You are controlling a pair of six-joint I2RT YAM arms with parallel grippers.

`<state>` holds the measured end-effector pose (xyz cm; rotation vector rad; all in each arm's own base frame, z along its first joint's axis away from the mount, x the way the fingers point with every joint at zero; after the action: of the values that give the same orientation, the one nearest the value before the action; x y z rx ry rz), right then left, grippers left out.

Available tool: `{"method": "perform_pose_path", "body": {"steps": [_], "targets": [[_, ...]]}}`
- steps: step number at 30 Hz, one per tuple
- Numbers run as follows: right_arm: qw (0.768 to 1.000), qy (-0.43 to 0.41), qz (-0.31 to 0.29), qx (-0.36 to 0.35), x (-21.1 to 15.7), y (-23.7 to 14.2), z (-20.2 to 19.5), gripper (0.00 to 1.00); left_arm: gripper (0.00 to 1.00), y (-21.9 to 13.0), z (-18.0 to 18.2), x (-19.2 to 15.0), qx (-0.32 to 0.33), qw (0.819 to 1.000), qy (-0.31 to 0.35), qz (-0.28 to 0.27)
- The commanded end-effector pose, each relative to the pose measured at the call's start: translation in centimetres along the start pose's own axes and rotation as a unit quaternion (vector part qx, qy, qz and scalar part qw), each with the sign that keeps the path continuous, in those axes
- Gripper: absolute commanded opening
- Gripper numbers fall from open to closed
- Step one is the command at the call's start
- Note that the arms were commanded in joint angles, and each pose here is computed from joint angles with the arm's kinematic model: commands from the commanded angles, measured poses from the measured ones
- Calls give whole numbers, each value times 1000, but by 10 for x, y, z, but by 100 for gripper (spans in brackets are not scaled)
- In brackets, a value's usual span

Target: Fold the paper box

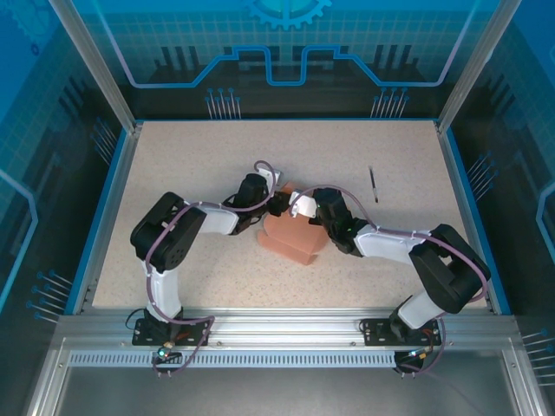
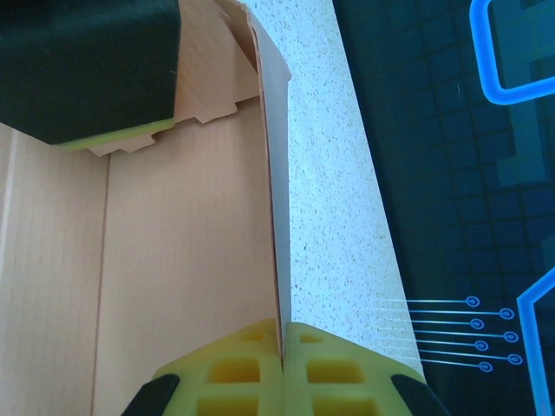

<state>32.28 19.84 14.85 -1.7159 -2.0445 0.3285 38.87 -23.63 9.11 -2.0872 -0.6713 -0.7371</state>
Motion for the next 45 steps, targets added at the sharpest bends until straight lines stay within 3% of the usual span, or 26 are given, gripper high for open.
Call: {"method": "perform_pose_path", "body": {"steps": [1, 11, 21, 25, 30, 38, 45], "targets": [[998, 12, -40, 49, 14, -6, 15, 0, 32, 5, 13, 13, 60, 997, -37, -39], [992, 57, -55, 94, 21, -12, 18, 0, 21, 2, 17, 19, 151, 981, -93, -84], [983, 116, -72, 124, 29, -20, 23, 0, 17, 1, 16, 31, 179, 964, -154, -126], [980, 134, -74, 128, 31, -19, 26, 0, 16, 9, 13, 30, 161, 964, -167, -134], [983, 143, -39, 110, 26, -11, 20, 0, 16, 14, -4, 28, 91, 981, -128, -116], [978, 186, -18, 92, 18, -10, 1, 8, 13, 9, -10, 24, 54, 994, -63, -71], [966, 230, -32, 110, 21, -16, -12, 25, 9, 4, -8, 10, 46, 998, -23, -47]]}}
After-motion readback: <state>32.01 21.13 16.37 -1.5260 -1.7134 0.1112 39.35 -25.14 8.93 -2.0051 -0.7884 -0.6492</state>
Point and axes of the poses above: each hand's point on the last joint's axis, 136 mm out from that joint toward the fingers, its own y axis out along the fingers, its own z axis along the line the jaws close on, x = y × z, the point moved 6 cm from there along -y, back along the fingers, and after that the axes turned 13 degrees about -y, right-handed, at the moved point
